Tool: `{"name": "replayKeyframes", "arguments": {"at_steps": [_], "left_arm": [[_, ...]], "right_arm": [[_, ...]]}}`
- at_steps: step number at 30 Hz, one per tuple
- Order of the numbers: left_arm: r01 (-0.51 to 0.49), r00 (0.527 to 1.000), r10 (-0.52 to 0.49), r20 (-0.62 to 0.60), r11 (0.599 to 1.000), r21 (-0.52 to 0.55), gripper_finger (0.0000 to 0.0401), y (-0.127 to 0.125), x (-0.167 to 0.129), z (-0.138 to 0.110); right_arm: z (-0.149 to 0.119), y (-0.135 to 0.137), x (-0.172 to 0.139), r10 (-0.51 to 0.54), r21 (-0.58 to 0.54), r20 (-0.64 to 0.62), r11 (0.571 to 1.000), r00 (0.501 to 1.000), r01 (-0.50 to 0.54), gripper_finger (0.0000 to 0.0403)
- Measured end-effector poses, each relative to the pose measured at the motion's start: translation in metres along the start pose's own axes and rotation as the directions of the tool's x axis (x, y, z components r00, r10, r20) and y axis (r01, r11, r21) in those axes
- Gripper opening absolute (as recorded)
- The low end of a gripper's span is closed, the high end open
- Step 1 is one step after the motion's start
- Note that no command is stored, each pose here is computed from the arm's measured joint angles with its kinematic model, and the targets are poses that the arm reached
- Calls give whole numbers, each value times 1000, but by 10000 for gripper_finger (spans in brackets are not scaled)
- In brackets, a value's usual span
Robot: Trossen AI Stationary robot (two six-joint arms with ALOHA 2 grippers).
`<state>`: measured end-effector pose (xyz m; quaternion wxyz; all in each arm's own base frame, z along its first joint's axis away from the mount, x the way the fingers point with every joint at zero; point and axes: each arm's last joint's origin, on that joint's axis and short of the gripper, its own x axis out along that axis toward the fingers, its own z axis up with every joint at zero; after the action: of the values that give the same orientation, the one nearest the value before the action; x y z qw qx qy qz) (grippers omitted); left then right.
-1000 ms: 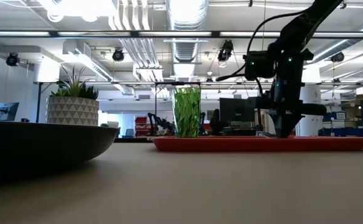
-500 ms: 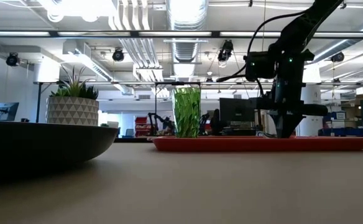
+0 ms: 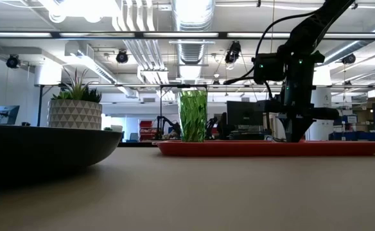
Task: Pick and place plate/cup/fork/spoon on tray
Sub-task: Put the black spoon to the left of the blue fork on the blue tray, then put the black plate into the red tray
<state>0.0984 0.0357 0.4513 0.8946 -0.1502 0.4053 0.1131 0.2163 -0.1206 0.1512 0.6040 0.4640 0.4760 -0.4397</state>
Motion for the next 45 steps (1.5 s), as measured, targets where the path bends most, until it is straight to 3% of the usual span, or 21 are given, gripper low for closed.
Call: {"name": "replayKeyframes", "arguments": {"at_steps": [15, 23, 29, 32, 36, 40, 45], "left_arm": [[0, 1000, 0, 0, 1000, 0, 147, 0, 0, 0], [0, 1000, 0, 0, 1000, 0, 147, 0, 0, 0], [0, 1000, 0, 0, 1000, 0, 147, 0, 0, 0], [0, 1000, 0, 0, 1000, 0, 147, 0, 0, 0], [0, 1000, 0, 0, 1000, 0, 147, 0, 0, 0], [-1, 1000, 1, -2, 1000, 0, 147, 0, 1, 0], [-1, 1000, 1, -6, 1000, -1, 147, 0, 2, 1]], "right_arm": [[1, -1, 0, -17, 3, 19, 1000, 1000, 17, 62], [1, 1, -1, -9, -2, 26, 1000, 1000, 9, 69], [14, 26, -33, 138, -92, 79, 987, 987, -131, 68], [16, 52, -64, 300, -197, 100, 941, 949, -276, 68], [1, 93, -105, 475, -371, 78, 830, 877, -417, 68], [-33, 131, -129, 562, -498, 18, 722, 827, -480, 68], [-85, 177, -131, 650, -590, -40, 597, 759, -543, 68]]}}
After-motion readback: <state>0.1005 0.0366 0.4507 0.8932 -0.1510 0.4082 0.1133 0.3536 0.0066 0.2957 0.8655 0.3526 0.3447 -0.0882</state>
